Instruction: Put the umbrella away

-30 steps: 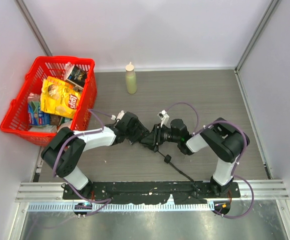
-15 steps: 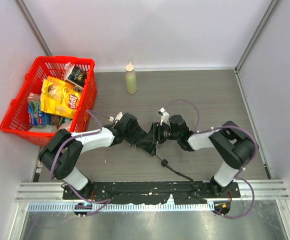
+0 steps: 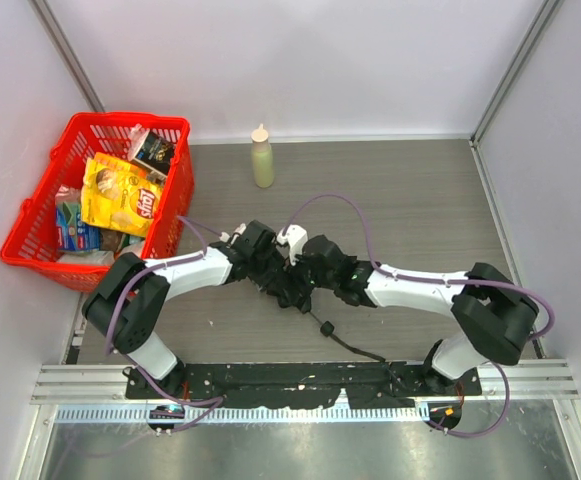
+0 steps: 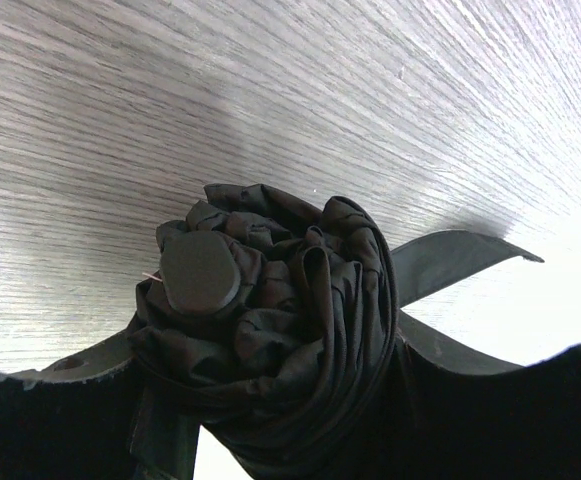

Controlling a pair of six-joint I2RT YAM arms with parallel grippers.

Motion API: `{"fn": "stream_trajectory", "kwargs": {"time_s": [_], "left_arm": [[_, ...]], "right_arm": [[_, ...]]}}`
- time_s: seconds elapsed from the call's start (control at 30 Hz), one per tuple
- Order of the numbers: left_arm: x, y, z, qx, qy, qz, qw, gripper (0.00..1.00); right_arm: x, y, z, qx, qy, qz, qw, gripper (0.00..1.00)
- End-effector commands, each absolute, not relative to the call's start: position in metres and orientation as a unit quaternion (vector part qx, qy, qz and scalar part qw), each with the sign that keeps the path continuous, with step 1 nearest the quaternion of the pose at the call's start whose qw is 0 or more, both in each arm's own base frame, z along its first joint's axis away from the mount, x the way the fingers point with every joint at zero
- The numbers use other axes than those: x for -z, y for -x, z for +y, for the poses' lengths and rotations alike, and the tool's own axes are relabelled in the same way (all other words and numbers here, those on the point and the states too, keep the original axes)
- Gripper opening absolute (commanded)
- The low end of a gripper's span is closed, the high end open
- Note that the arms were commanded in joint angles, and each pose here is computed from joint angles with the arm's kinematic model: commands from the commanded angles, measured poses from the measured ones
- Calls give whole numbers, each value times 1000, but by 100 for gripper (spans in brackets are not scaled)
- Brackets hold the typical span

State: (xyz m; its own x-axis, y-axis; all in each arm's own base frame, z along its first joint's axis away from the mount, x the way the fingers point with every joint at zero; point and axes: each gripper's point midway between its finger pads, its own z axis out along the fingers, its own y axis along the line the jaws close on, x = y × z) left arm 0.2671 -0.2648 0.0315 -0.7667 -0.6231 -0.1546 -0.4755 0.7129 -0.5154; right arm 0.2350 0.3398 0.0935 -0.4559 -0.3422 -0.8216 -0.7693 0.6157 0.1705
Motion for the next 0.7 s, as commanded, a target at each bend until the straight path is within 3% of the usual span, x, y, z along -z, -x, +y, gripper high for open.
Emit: {"fn": "stream_trajectory", "kwargs": {"time_s": [0.0, 0.2, 0.33, 0.37, 0.53, 0.63, 0.67], "left_arm": [[7, -226, -237, 144, 305, 937, 94, 0], [5, -221, -242, 152, 308, 936, 78, 0], [7, -220, -241, 151, 309, 936, 76, 0], [7, -219, -241, 152, 310, 936, 74, 0], [8, -219, -240, 154, 306, 936, 81, 0], [5, -223, -238, 161, 288, 939, 100, 1], [5, -226, -234, 156, 286, 938, 116, 14]], "right_arm": [[-76, -245, 338, -191, 366, 810, 416, 77], [-48, -242, 343, -86, 406, 800, 433, 77], [-37, -252, 341, -56, 392, 802, 447, 70], [-37, -253, 344, -64, 385, 802, 452, 62], [-25, -248, 351, -96, 376, 812, 435, 1], [-22, -244, 350, -149, 359, 817, 425, 1], [-26, -236, 353, -187, 351, 816, 420, 1]]}}
